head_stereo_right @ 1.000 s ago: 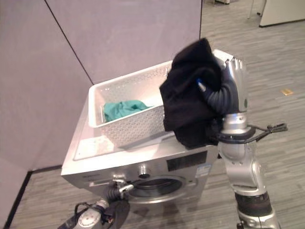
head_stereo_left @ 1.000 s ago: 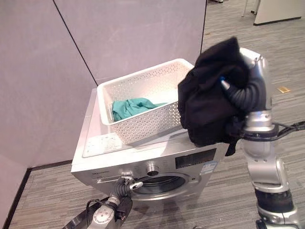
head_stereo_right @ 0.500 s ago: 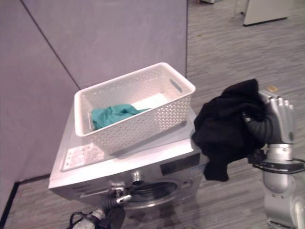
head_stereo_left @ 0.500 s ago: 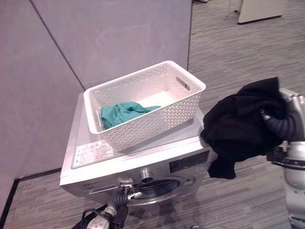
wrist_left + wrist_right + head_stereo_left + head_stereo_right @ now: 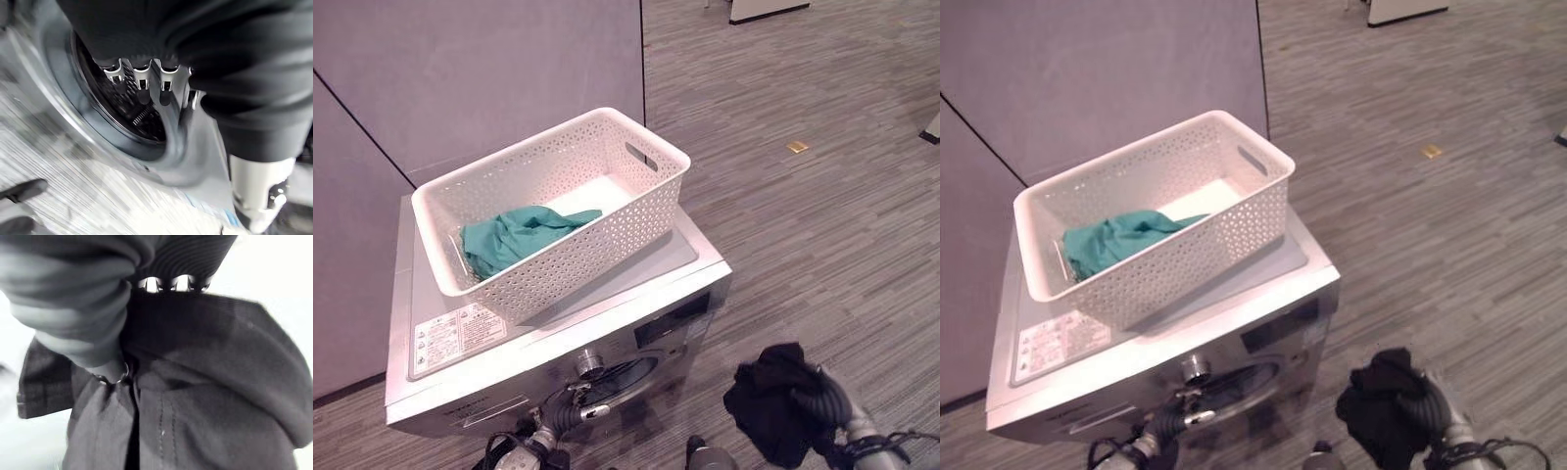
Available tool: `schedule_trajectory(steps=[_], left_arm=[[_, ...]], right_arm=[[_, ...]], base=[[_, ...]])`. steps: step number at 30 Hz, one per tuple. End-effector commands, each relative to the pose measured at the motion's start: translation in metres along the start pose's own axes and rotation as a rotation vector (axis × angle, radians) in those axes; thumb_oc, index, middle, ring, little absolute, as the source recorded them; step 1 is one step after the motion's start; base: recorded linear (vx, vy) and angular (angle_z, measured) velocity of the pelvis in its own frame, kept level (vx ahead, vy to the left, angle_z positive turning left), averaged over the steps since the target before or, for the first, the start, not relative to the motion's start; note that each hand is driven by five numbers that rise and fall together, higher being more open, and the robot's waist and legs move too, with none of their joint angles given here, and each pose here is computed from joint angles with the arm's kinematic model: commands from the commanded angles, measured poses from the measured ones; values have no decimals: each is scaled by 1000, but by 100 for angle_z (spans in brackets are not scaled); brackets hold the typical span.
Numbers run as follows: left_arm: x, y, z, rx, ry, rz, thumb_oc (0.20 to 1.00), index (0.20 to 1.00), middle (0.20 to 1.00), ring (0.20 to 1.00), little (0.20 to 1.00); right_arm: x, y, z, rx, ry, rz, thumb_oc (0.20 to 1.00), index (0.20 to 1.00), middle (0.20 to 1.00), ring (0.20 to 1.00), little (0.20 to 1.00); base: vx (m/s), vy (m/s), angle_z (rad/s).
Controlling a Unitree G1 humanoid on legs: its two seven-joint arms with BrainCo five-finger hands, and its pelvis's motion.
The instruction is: Grab the laundry basket,head to the washer,open it,put in the laundry and shut it.
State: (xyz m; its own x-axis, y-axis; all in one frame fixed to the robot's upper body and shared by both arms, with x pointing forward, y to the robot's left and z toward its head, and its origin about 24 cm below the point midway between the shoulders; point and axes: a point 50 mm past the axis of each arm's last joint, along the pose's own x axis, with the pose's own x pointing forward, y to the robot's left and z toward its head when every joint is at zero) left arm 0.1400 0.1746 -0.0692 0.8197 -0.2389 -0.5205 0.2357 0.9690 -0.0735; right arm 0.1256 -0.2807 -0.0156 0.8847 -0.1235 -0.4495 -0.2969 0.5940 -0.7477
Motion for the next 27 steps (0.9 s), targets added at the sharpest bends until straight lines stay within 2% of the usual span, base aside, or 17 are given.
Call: schedule_trajectory(steps=[1,3,5,8,15,21,27], left_arm=[[1,30,27,4,-146,112,1000,1000,1000,1000,1000],[1,31,28,8,-148,112,1000,1000,1000,1000,1000],[8,27,38,52,-175,71,1000,1000,1000,1000,1000],[15,23,50,103,-212,36,1000,1000,1000,1000,1000],[33,7,72,187,-276,-32,1000,1000,1000,1000,1000],[54,-14,93,213,-332,-59,1000,1000,1000,1000,1000],[68,-25,101,228,-343,-58,1000,1000,1000,1000,1000]], right_arm=[[19,-25,35,50,-185,-77,200,200,200,200,200],[24,-20,38,68,-193,-52,200,200,200,200,200],[43,-3,72,94,-324,52,200,200,200,200,200],[51,4,98,106,-423,95,200,200,200,200,200],[63,13,143,149,-570,133,200,200,200,200,200],[73,26,196,196,-708,162,200,200,200,200,200],[76,27,201,217,-713,166,200,200,200,200,200]], base=[[-59,-58,8],[-62,-40,16],[-157,-38,43],[-154,-19,33],[-150,-75,16],[-134,-250,34],[-97,-244,24]])
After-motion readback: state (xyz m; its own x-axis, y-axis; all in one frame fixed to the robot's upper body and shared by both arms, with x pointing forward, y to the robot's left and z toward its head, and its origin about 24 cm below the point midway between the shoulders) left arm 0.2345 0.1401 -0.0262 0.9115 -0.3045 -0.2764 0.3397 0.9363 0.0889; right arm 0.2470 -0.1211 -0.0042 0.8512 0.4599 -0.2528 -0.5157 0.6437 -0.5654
